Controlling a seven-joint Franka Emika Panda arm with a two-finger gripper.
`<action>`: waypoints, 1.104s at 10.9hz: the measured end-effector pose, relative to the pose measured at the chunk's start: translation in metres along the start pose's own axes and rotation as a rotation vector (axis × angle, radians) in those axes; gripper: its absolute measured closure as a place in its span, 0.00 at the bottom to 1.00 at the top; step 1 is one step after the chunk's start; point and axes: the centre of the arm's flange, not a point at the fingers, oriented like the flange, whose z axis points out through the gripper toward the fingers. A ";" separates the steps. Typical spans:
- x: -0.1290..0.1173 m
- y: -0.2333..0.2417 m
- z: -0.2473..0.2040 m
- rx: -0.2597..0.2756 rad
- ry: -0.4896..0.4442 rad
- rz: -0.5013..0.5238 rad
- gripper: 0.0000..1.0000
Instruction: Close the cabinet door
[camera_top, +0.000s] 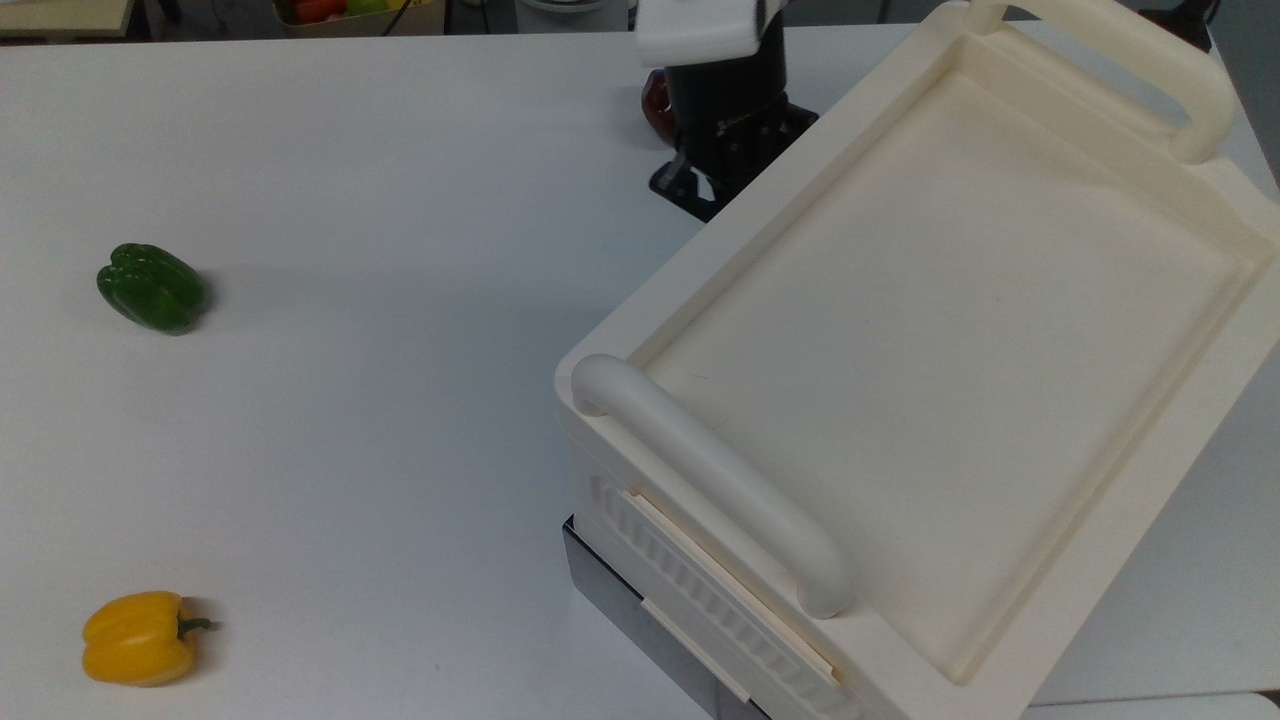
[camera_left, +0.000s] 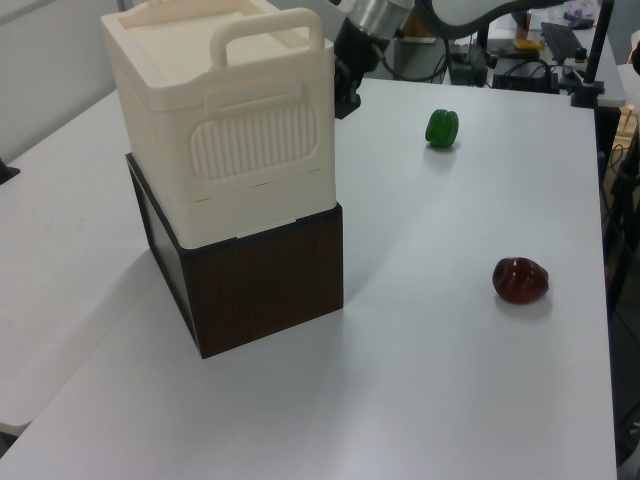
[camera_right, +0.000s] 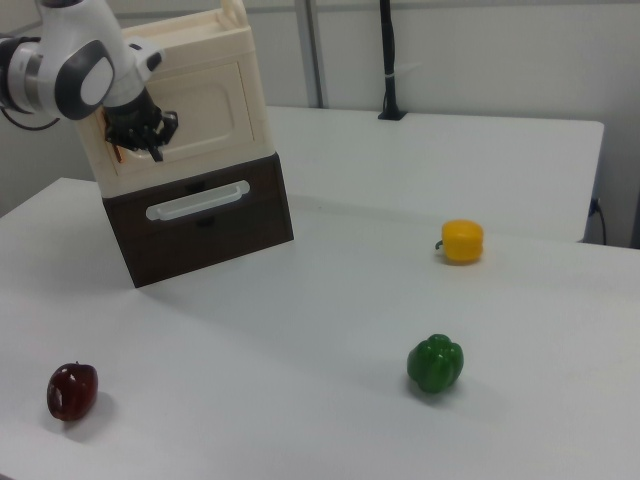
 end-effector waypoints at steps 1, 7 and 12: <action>-0.011 0.012 -0.003 0.016 -0.059 0.092 0.99; -0.117 0.124 -0.072 0.025 -0.323 0.609 0.99; -0.181 0.182 -0.091 -0.053 -0.430 0.759 0.90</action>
